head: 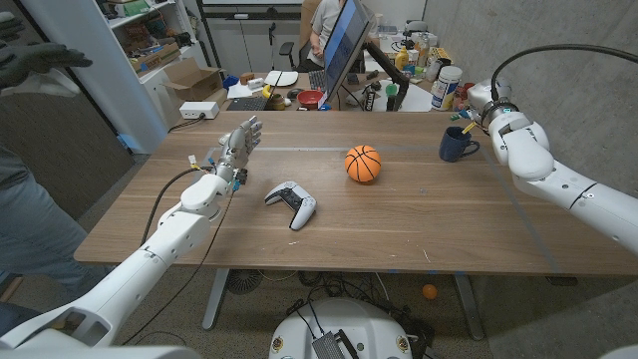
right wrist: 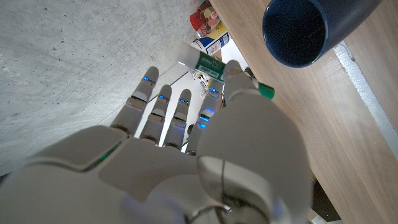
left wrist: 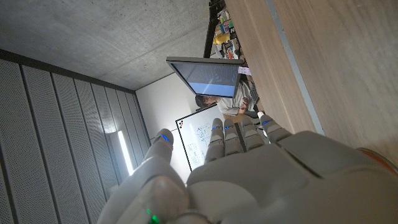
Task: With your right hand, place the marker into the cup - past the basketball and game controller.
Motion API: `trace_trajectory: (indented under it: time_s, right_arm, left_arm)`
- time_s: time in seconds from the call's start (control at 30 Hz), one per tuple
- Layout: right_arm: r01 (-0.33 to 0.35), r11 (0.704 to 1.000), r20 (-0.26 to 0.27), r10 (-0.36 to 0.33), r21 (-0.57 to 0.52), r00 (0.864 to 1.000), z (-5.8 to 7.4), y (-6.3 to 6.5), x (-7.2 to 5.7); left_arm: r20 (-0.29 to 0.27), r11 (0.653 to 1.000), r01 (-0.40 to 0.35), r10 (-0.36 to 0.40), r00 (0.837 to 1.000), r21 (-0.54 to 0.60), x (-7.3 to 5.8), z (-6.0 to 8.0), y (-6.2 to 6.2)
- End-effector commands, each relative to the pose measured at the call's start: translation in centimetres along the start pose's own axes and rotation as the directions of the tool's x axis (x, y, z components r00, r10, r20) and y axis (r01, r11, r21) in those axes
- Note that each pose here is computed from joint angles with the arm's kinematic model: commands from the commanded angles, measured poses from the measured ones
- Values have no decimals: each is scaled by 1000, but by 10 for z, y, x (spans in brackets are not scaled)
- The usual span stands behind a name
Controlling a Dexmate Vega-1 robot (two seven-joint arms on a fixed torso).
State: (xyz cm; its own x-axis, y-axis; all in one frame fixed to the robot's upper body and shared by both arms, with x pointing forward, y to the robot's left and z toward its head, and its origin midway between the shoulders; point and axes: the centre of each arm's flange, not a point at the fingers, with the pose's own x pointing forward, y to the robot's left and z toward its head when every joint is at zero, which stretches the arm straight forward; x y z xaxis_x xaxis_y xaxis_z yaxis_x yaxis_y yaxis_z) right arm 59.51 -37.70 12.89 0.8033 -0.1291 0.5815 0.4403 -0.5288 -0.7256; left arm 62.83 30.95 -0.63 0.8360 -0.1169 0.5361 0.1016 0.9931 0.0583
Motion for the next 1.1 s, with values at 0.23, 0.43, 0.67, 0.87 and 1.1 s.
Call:
trace_trajectory:
  time_s: [0.23,0.43,0.67,0.87,1.1]
  right_arm:
    - [-13,994,48,19,-111,999,0,17,2]
    - [-24,991,48,30,-134,998,-1,20,2]
    - [-23,986,60,33,-164,998,1,21,5]
    - [-22,979,71,37,-202,997,4,24,7]
    - [-18,972,82,38,-232,996,5,27,7]
  left_arm:
    - [6,1000,-11,11,1000,3,-8,3,1]
    - [8,1000,-10,10,1000,2,-8,5,1]
    - [16,1000,-6,6,1000,-3,-8,6,-1]
    - [16,1000,-12,13,1000,-9,-8,6,-2]
    - [14,1000,-15,15,1000,-7,-10,5,-1]
